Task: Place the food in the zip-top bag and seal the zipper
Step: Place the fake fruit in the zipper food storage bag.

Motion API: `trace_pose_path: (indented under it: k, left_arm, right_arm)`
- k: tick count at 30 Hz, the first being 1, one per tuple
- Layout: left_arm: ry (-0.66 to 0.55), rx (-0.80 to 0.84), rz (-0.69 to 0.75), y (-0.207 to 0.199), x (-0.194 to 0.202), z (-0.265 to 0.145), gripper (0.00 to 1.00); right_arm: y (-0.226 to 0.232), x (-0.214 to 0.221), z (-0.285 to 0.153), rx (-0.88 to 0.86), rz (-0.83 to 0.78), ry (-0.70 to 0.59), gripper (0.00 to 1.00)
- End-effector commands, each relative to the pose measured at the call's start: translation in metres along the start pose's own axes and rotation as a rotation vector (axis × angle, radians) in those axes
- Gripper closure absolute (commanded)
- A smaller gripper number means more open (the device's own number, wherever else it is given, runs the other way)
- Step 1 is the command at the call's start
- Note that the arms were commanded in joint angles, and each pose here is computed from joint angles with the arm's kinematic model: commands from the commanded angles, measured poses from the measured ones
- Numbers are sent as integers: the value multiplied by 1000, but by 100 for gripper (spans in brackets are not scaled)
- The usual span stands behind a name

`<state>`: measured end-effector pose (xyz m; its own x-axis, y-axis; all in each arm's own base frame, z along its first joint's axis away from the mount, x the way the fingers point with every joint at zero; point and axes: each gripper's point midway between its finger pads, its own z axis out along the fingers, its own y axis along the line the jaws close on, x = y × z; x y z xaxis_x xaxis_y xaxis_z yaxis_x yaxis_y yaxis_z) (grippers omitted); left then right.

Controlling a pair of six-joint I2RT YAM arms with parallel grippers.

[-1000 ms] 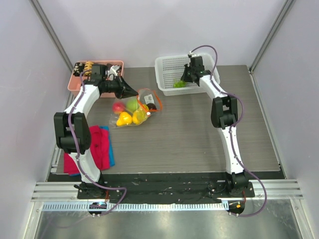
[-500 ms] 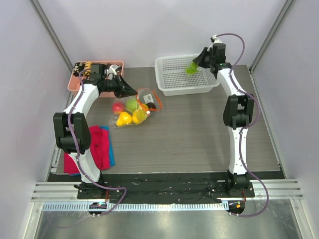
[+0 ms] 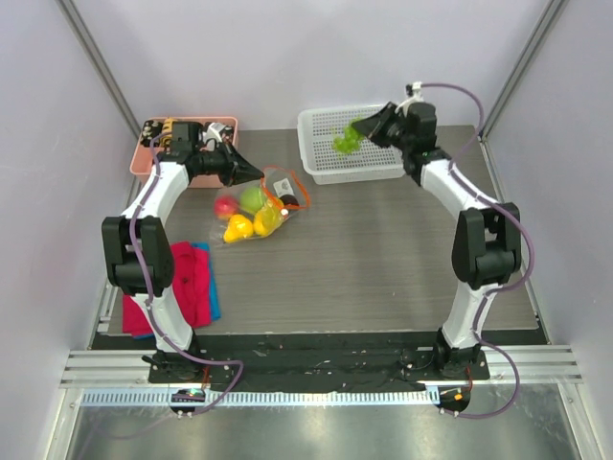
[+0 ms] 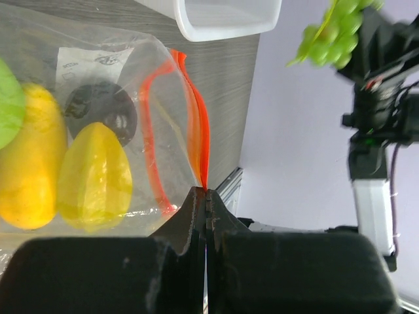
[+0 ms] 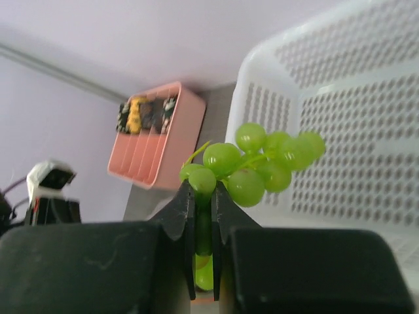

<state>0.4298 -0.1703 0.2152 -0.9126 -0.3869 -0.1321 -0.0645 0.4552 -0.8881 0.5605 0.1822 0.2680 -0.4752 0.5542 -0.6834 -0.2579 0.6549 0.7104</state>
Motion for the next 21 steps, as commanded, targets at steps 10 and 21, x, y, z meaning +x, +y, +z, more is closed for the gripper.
trace_pose_path:
  k: [10,21]
  left_arm:
    - [-34,94,23,-28,-4,-13,100]
    - [-37,102,15,-29,-5,-12,100]
  right_arm:
    - [117,111,-16,-253,24,-64,99]
    - [124,164,11,-170,190,18,99]
